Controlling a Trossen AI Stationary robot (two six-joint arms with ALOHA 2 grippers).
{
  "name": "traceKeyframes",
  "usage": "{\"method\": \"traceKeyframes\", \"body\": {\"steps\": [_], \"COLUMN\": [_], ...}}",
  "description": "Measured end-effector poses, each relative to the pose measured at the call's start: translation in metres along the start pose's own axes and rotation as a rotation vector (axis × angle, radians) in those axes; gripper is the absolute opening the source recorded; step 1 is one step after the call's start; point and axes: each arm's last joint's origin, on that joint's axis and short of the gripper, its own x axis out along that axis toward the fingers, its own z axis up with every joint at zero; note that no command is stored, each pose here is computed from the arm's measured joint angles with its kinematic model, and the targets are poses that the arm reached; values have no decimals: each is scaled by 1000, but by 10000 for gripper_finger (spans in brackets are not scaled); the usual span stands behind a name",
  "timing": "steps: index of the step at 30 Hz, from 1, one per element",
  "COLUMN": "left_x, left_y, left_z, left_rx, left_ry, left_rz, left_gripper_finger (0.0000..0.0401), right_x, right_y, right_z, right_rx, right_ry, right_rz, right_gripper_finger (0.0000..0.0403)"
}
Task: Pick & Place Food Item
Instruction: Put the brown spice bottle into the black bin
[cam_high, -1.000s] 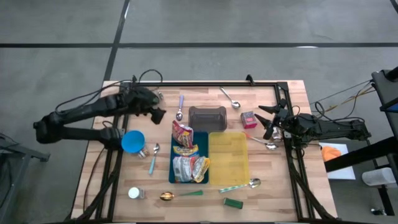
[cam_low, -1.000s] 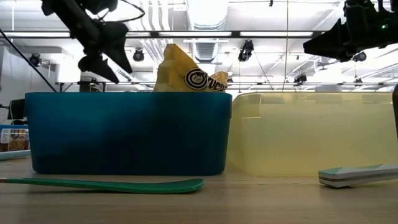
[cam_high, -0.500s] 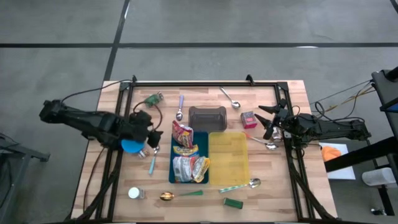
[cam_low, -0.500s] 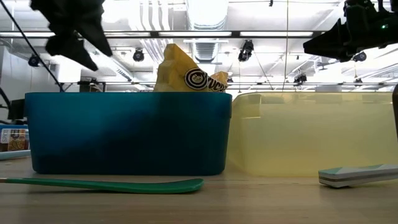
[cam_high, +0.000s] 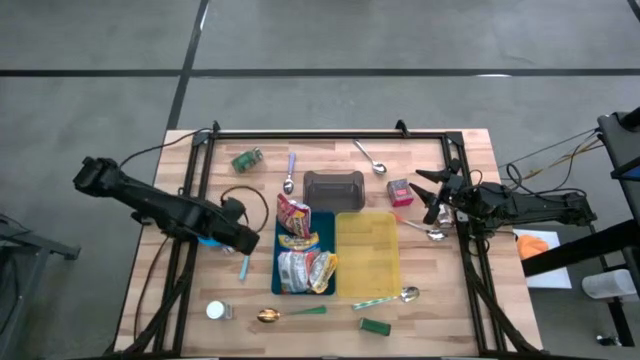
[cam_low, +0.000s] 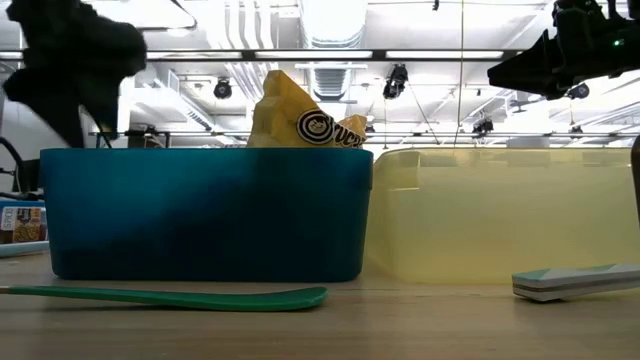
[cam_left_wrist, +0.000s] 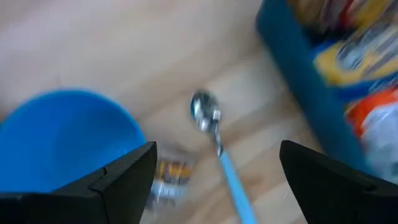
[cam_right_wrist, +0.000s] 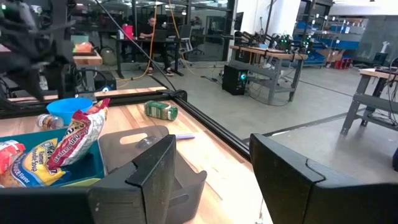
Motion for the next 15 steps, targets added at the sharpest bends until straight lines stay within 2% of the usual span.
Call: {"method": "traceKeyframes", "body": {"steps": [9,15], "left_x": [17,25], "left_y": [-12,-17], "left_z": [-14,-17], "left_rx": [-39,-61], "left_ry": [161,179], "left_rz": [87,122], "left_gripper_finger": [344,344], "right_x": [0,0], "right_y": [0,0], "right_z": [0,0], "right_rx": [0,0], "right_ry": [0,0], "right_rz": [0,0], "right_gripper_finger": [199,199]}}
